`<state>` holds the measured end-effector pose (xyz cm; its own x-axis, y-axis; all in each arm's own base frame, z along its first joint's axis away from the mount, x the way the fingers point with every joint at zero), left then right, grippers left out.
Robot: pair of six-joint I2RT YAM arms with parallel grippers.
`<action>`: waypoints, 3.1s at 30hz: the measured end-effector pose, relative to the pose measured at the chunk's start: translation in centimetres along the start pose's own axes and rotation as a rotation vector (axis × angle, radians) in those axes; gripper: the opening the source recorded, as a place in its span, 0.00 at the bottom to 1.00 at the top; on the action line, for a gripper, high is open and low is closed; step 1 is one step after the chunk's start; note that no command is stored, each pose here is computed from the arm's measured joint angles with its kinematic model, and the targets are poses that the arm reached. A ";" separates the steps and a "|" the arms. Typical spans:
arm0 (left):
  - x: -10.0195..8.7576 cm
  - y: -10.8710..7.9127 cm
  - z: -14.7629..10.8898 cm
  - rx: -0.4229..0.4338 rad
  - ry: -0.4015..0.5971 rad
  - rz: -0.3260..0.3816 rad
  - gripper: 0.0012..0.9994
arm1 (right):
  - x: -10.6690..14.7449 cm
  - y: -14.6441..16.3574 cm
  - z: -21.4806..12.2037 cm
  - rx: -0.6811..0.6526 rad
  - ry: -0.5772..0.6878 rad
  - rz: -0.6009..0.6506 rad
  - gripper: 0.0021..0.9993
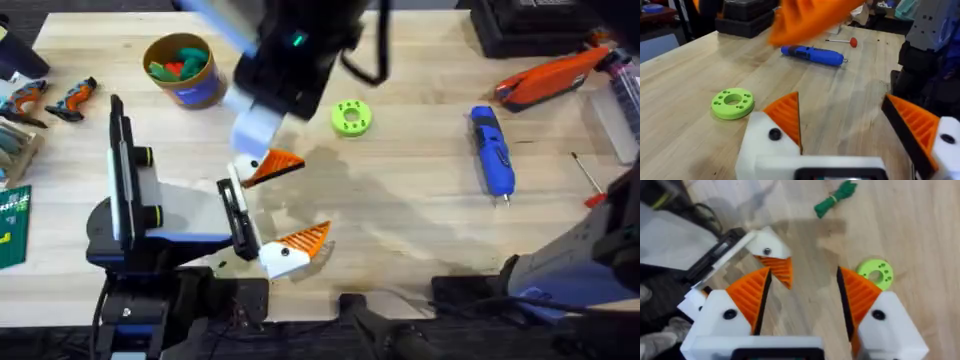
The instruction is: Pick up the gripper from the table and insert it into the empty holder that is missing its gripper. Then pick up a screw, insert it into the mounting hole, and use the screwdriver to tighten it. Finally, clean up the table by picking up the vegetable and placing it into the bucket.
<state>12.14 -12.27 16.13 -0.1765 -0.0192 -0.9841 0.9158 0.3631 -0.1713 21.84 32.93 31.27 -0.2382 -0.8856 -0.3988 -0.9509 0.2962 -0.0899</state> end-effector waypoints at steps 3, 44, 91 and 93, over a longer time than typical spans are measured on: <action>0.0 0.0 0.0 0.000 0.000 0.000 0.99 | 0.6 -1.7 -0.6 0.022 -0.008 0.068 0.78; 0.0 0.0 0.0 0.000 0.000 0.001 0.99 | 32.2 -10.3 -5.2 0.512 0.157 1.191 0.99; 0.0 0.0 0.0 0.000 0.000 0.004 0.01 | 33.2 -12.7 -3.6 0.502 0.202 1.189 0.99; 0.0 0.0 0.0 0.000 0.000 0.005 0.01 | 33.7 -13.3 -2.9 0.490 0.222 1.191 0.99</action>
<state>12.14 -12.27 16.14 -0.1723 -0.0177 -0.9849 0.9166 0.3632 -0.1669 25.95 -1.87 21.69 -0.9507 -0.0170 -0.3095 0.0239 0.9915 -0.1280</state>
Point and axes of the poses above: each hand's point on the last joint's axis, 136 mm out from that joint toward the fingers, its own z axis out along the fingers, its own y axis along the line the jaws close on, x = y × z, the point moved 4 cm from there along -z, back along the fingers, and after that the axes turned 6 degrees about -z, right-handed, at the moved point
